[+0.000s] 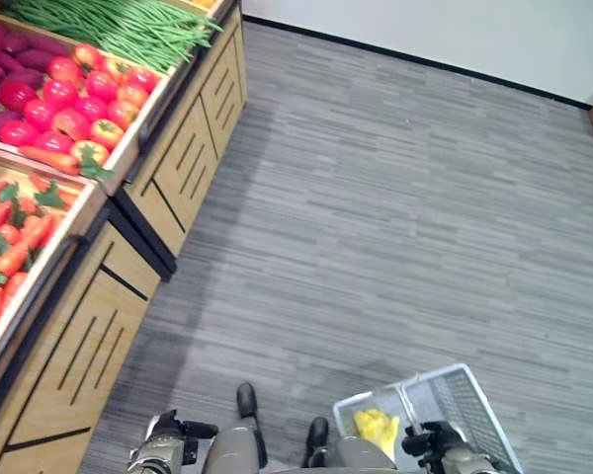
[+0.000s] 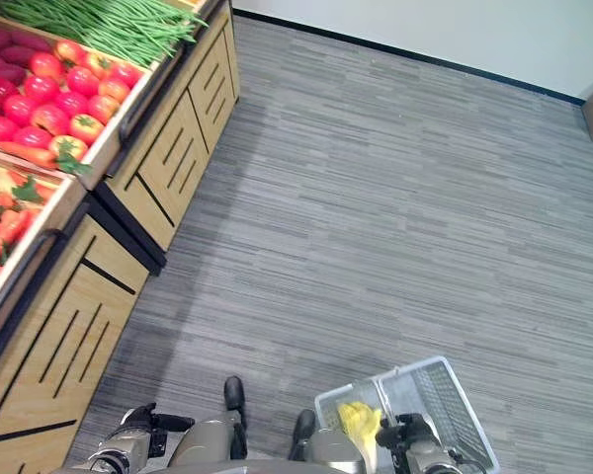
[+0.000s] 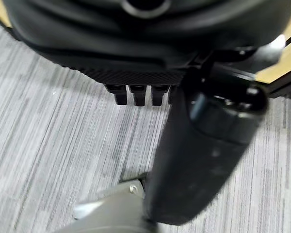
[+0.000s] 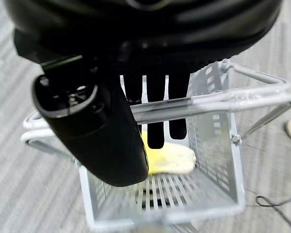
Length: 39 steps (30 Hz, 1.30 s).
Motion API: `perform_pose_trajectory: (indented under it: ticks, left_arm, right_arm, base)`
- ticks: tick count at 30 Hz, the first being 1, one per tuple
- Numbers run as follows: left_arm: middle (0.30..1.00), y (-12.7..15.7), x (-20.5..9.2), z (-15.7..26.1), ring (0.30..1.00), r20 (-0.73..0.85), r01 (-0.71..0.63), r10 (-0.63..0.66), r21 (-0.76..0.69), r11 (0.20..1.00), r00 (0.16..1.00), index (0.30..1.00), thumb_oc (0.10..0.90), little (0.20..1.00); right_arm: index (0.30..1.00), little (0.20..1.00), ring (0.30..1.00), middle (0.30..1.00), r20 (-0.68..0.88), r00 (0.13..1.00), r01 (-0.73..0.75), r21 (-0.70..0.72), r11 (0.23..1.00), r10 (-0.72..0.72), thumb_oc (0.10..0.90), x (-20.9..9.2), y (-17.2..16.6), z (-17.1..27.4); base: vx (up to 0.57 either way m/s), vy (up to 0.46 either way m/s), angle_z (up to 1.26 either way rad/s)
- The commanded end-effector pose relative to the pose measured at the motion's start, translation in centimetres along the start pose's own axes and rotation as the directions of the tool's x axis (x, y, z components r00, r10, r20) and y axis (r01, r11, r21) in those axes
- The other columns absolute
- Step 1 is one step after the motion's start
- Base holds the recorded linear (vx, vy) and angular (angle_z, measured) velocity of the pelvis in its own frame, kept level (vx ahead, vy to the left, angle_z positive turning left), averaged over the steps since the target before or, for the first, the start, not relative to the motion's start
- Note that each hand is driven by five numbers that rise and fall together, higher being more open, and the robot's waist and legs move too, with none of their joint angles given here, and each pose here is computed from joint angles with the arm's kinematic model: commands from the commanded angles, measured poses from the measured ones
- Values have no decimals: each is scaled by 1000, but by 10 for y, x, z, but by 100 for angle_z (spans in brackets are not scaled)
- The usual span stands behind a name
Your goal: Get the vegetables into the basket
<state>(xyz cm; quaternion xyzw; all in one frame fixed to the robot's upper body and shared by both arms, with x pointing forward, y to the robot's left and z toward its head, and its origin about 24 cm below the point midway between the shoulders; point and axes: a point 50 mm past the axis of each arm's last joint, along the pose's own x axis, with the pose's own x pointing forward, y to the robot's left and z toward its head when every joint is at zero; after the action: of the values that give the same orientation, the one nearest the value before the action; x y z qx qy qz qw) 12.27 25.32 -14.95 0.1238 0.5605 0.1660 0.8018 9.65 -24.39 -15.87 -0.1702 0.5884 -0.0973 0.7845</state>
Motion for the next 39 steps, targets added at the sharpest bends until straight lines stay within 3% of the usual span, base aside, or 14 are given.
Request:
perform_pose_trajectory:
  ticks: [1,5,19,28,39]
  left_arm:
    - [1000,17,1,-7,1000,-4,-51,51,45,998,999,1000,900,1000]
    - [1000,20,1,-6,1000,10,-56,56,44,997,998,1000,900,1000]
    - [1000,31,3,4,1000,33,-106,104,42,993,994,1000,900,1000]
    - [1000,13,2,21,1000,53,-58,58,2,998,997,1000,900,1000]
    - [1000,-5,-1,31,1000,98,5,-10,54,999,995,1000,900,1000]
  right_arm:
    - [300,300,300,300,41,999,19,-32,999,-17,400,0,-7,7]
    - [300,300,300,300,67,998,-21,-24,999,22,400,-1,6,15]
    - [300,300,300,300,90,996,-22,-13,1000,23,400,-1,-2,18]
    - [300,300,300,300,30,999,-17,-99,995,20,400,1,-11,5]
    - [300,300,300,300,-9,1000,-15,-76,997,14,400,2,-17,-3]
  base:
    - [81,328,7]
    - [55,239,25]
    - [45,-28,47]
    - [138,-504,134]
    - [39,92,78]
